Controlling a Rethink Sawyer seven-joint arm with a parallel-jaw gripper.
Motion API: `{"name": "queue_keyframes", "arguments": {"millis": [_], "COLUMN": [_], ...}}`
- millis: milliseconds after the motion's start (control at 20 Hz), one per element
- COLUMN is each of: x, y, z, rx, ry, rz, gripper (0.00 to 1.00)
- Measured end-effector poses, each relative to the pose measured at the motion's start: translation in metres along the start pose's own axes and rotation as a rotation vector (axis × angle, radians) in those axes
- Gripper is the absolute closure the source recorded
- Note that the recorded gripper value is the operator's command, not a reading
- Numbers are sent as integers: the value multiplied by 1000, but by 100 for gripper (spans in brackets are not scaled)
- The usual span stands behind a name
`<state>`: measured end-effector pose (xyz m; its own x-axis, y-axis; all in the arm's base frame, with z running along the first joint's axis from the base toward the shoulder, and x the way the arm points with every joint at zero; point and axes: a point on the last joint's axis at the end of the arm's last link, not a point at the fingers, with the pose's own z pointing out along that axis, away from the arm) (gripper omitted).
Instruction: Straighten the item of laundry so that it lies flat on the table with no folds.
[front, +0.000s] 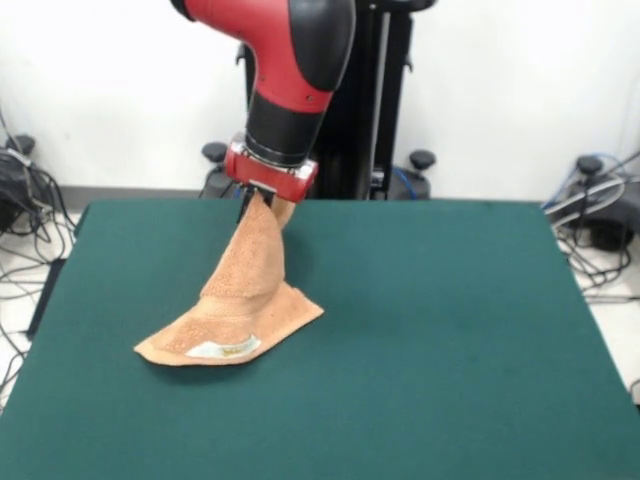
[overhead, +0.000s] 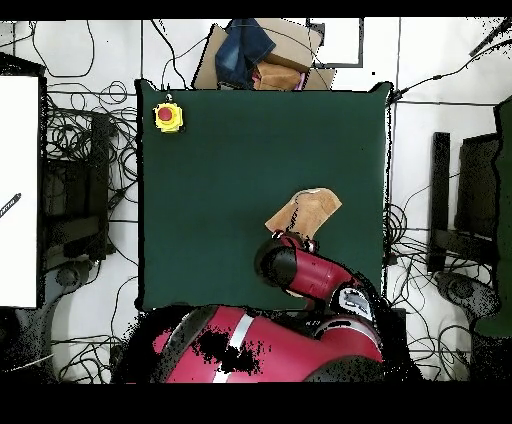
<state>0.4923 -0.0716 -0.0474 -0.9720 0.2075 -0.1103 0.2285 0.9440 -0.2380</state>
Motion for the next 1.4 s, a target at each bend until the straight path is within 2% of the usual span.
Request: {"name": "queue_keyframes", "arguments": {"millis": [150,550,650,750,900,1150,1250,1300,1400], "x": [-3,-20,-19,-16,-14,-20,-24,-26,-25], "y": [9,74,101,117,127,104,78,41,17], "z": [-4,-22,-29,-32,-34,-27,-18,-7,-1], "rx": [0,-12,-21,-27,-31,-42,-50,-58,-57], "ry": [-1,-23,-15,-7,4,19,32,47,54], "rz": [32,145,180,197,205,238,256,273,282], "gripper": [100,100,100,100,100,100,100,100,100]}}
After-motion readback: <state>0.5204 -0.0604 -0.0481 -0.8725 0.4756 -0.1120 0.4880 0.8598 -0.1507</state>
